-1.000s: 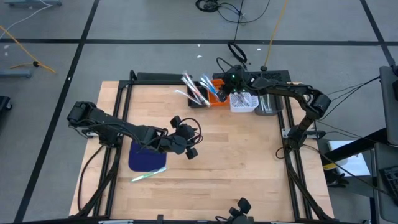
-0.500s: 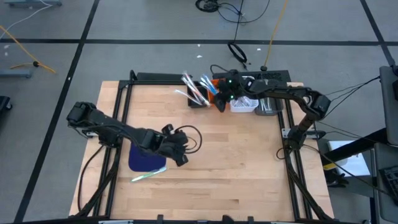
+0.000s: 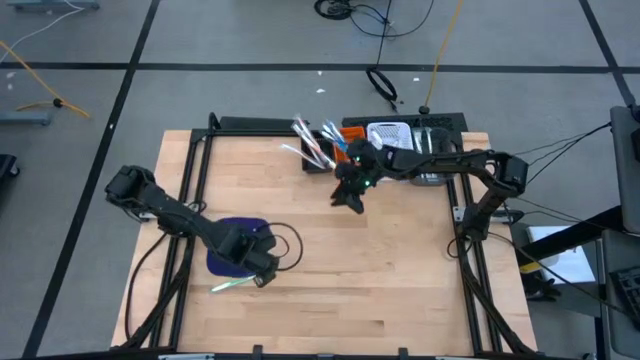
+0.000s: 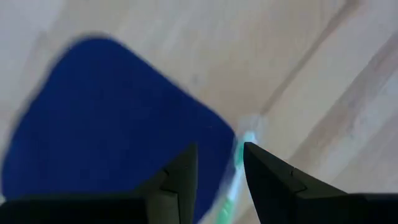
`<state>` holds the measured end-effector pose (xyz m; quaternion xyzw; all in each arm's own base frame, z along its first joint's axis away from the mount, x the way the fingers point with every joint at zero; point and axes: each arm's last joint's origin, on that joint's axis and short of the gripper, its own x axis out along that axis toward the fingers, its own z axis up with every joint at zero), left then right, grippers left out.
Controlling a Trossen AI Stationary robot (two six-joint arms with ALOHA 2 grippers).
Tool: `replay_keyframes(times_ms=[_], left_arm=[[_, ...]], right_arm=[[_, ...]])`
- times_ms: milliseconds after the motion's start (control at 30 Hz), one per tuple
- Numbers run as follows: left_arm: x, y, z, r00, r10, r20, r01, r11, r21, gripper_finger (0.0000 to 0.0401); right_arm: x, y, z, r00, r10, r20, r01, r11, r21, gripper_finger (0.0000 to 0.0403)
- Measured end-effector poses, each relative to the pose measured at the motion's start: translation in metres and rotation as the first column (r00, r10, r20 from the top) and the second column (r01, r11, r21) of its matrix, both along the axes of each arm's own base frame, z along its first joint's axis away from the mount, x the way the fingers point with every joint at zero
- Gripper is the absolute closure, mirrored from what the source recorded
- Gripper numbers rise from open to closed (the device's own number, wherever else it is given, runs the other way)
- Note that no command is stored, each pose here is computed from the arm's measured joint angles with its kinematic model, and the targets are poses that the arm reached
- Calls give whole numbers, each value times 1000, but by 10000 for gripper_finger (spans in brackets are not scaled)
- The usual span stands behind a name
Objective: Pick & Place Toothbrushes
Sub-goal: Put the green toothbrush into the gray bin
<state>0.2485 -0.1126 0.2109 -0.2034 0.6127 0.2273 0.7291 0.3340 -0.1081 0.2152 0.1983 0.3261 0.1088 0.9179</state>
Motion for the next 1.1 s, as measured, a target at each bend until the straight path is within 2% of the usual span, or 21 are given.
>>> replay_keyframes(times_ms=[267,600,833,1100], left_arm=[[-16,-18,-12,998,60,-34,-62,998,-32,270],[-24,-34,-32,999,11,43,-7,995,-97,270],[-29,-32,-41,999,50,6,-49,993,-109,270],[-28,-34,-49,998,50,45,-43,988,-150,270]], right_arm=[[0,38,-10,986,127,-111,-128,992,3,276],[-11,74,-39,956,215,-202,-209,977,46,277],[-11,86,-45,956,230,-179,-224,973,54,277],[-11,87,-45,961,231,-152,-226,973,46,277]])
